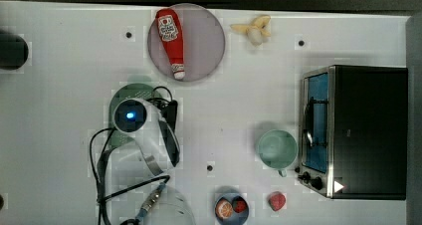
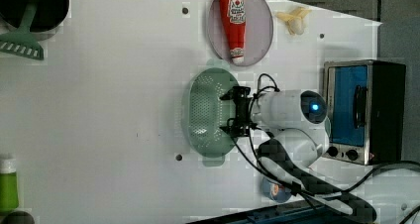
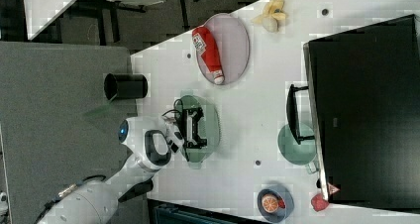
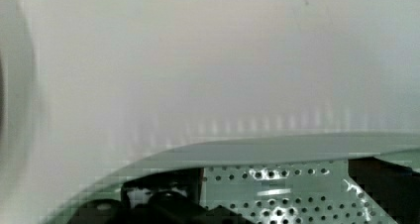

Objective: Drag strainer left to right.

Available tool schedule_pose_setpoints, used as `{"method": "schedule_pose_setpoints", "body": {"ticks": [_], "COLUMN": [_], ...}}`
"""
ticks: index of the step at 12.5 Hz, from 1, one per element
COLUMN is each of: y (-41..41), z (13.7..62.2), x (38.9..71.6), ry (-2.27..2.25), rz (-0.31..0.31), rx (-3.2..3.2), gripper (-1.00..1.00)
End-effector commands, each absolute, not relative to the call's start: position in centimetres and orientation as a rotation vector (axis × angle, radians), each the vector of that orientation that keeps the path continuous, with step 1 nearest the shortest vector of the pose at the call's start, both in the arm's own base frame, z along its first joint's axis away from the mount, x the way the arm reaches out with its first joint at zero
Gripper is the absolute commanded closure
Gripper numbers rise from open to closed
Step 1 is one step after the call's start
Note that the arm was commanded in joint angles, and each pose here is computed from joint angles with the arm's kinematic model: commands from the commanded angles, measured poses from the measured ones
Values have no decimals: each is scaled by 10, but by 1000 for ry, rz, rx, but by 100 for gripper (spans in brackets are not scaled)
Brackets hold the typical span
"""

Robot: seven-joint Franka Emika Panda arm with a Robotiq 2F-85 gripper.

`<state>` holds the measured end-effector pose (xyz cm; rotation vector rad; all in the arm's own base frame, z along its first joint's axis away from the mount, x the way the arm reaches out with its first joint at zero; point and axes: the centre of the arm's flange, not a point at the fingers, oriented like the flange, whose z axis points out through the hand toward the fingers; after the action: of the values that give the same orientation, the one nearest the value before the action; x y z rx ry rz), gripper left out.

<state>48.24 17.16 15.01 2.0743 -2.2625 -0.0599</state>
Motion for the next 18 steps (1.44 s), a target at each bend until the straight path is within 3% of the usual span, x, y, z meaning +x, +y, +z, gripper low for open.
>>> {"method": "schedule_pose_setpoints", "body": {"ticks": [1,18], "y": [129,-32], "z": [154,156], "x": [482,489], "ry": [-2187,-2083], "rz": [-56,10], "rx": [2116,2133], "gripper": [-100,-100]}}
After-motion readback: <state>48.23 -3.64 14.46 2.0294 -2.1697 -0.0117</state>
